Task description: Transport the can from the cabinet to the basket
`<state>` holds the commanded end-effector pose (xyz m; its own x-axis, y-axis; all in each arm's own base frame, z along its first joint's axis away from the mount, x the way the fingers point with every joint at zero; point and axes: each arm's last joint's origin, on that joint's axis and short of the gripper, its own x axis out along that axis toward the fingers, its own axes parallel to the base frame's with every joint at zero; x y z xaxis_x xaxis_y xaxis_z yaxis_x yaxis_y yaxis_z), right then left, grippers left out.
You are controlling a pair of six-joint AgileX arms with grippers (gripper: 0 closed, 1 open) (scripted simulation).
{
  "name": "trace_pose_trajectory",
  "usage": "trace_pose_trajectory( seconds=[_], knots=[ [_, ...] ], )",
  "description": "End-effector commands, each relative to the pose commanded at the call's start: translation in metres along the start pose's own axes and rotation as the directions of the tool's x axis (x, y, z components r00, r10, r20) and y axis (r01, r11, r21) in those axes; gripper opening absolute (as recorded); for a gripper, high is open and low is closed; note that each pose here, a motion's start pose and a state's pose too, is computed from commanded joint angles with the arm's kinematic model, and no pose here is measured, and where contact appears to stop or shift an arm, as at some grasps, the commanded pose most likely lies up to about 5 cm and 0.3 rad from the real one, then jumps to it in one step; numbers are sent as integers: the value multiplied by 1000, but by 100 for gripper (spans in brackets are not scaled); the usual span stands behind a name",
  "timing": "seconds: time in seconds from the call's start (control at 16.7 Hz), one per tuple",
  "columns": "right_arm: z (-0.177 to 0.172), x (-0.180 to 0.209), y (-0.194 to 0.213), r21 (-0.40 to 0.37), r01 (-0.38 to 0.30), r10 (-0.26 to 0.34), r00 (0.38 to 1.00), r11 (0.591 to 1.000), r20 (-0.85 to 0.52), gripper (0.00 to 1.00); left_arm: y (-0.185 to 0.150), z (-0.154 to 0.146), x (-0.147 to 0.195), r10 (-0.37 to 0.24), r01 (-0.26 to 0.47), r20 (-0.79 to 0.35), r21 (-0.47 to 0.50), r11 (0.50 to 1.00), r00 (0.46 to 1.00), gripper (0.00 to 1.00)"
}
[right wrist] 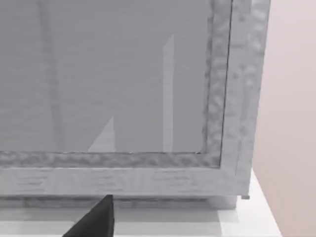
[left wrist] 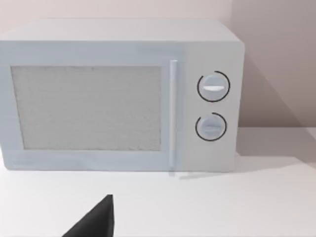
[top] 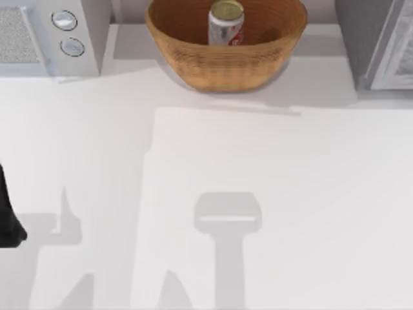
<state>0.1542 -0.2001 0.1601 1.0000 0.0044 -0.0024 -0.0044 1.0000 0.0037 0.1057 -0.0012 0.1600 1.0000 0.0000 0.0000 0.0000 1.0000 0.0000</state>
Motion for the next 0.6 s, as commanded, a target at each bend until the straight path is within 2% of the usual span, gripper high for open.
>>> trace_pose_trajectory(
  seconds=[0.3,0.6],
  knots=[
    [28,12,-26,-6,-2,2,1000,1000,3,100,0,0,0,0,0,0,0,1000,1000,100],
    [105,31,-66,5,1,-1,1000,1000,-5,100,0,0,0,0,0,0,0,1000,1000,100]
  ],
)
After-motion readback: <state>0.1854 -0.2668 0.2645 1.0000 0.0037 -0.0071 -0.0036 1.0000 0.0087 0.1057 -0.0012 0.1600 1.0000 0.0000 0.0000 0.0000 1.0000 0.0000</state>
